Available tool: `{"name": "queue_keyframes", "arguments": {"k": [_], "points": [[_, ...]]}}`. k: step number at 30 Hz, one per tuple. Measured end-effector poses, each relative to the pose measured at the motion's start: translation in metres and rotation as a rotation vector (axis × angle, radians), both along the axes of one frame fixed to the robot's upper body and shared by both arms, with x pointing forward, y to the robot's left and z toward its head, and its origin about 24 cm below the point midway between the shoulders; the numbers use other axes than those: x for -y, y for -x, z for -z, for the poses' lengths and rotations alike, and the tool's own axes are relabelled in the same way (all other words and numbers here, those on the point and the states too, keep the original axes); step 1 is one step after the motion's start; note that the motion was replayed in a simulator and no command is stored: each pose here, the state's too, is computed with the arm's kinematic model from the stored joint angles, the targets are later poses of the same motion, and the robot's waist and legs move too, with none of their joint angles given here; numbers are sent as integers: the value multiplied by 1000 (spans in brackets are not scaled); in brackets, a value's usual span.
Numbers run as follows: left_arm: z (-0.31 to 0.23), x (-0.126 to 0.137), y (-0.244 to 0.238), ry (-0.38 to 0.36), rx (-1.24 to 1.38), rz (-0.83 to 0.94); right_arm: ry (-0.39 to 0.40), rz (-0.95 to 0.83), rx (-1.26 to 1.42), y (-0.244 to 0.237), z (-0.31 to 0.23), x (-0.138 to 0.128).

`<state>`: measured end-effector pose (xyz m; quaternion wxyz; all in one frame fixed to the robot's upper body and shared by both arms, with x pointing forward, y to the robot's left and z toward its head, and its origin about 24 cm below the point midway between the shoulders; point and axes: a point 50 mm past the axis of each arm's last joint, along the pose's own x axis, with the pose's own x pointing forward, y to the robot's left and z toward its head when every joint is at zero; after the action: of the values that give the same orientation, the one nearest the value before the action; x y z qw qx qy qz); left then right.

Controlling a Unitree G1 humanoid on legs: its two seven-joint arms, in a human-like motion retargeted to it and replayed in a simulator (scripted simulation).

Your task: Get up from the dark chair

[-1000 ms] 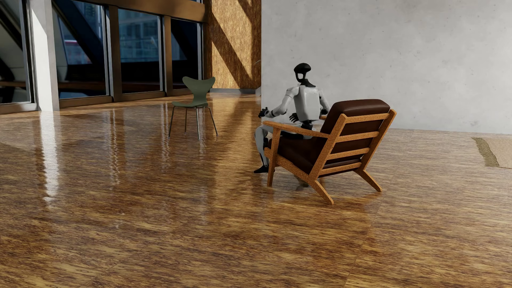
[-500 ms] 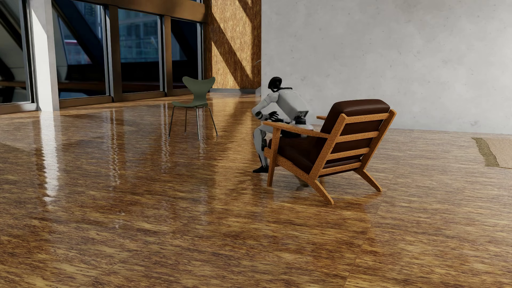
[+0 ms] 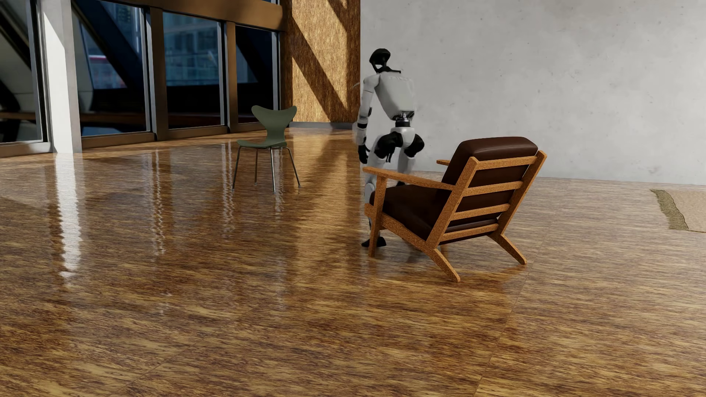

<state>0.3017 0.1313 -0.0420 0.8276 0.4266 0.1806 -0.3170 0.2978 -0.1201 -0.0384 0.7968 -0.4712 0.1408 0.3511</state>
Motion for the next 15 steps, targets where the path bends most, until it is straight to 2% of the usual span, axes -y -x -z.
{"name": "queue_keyframes", "arguments": {"k": [4, 7, 8, 12, 15], "points": [[66, -47, 79, 60, -305, -268, -77, 199, -256, 64, 50, 50], [89, -76, 128, 66, -412, -431, -93, 345, -337, 104, 67, 86], [95, -87, 148, 89, -446, -522, -94, 445, -359, 119, 74, 102], [113, -102, 198, 57, -573, -724, -4, 802, -477, 174, 101, 138], [117, -99, 208, 62, -616, -731, 31, 815, -533, 190, 106, 143]]}}
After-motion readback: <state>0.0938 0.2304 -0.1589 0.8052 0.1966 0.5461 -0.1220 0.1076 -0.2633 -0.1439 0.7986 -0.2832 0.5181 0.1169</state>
